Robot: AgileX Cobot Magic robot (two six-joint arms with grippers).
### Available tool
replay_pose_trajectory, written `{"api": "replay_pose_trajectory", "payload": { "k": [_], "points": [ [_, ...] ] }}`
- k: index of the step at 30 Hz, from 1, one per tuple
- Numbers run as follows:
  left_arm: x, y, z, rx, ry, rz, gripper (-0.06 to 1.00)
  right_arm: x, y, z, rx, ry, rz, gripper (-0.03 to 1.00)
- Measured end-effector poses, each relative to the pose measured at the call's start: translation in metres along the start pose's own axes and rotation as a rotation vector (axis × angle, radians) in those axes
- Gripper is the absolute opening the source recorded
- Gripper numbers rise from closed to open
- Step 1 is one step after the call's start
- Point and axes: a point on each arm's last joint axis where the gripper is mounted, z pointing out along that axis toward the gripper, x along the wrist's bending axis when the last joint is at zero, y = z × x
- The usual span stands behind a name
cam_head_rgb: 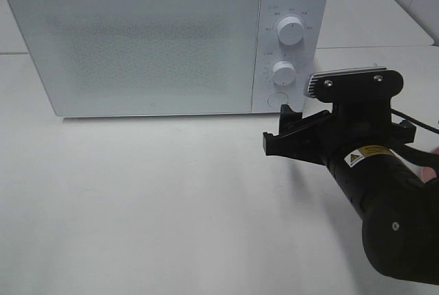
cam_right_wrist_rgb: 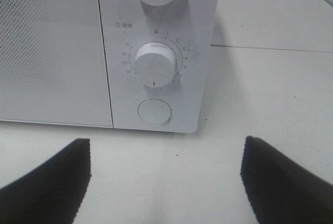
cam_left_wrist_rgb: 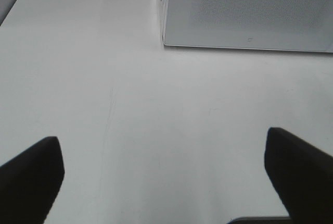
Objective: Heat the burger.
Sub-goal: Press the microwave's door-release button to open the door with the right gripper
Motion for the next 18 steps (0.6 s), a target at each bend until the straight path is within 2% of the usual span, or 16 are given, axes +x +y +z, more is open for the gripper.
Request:
{"api": "replay_pose_trajectory", "payload": {
  "k": [3, 6, 9, 11, 12, 13, 14, 15, 16, 17, 18],
  "points": [
    [0.0000, 0.0000, 0.0000, 0.000, 0.000, 0.000, 0.99, 0.0000, 0.0000, 0.0000, 0.000, 0.000, 0.010, 0.76],
    [0.0000, 0.0000, 0.0000, 0.000, 0.000, 0.000, 0.99, 0.0000, 0.0000, 0.0000, 0.000, 0.000, 0.115, 0.75],
    [0.0000, 0.0000, 0.0000, 0.000, 0.000, 0.000, 0.99, 0.0000, 0.0000, 0.0000, 0.000, 0.000, 0.143, 0.75],
    [0.0000, 0.0000, 0.0000, 0.000, 0.000, 0.000, 0.99, 0.0000, 0.0000, 0.0000, 0.000, 0.000, 0.333, 0.73],
    [0.0000, 0.0000, 0.0000, 0.000, 0.000, 0.000, 0.99, 0.0000, 0.0000, 0.0000, 0.000, 0.000, 0.333, 0.73],
    [0.0000, 0.0000, 0.0000, 0.000, 0.000, 0.000, 0.99, 0.0000, 0.0000, 0.0000, 0.000, 0.000, 0.388, 0.72],
    [0.0000, 0.0000, 0.0000, 0.000, 0.000, 0.000, 0.99, 0.0000, 0.0000, 0.0000, 0.000, 0.000, 0.520, 0.70],
    [0.0000, 0.0000, 0.0000, 0.000, 0.000, 0.000, 0.99, 0.0000, 0.0000, 0.0000, 0.000, 0.000, 0.520, 0.70],
    [0.0000, 0.0000, 0.0000, 0.000, 0.000, 0.000, 0.99, 0.0001, -0.0002, 0.0000, 0.002, 0.000, 0.575, 0.69],
    [0.0000, 0.0000, 0.0000, 0.000, 0.000, 0.000, 0.99, 0.0004, -0.0012, 0.0000, 0.014, 0.000, 0.711, 0.66],
    [0.0000, 0.0000, 0.0000, 0.000, 0.000, 0.000, 0.99, 0.0004, -0.0012, 0.0000, 0.014, 0.000, 0.711, 0.66]
  ]
}}
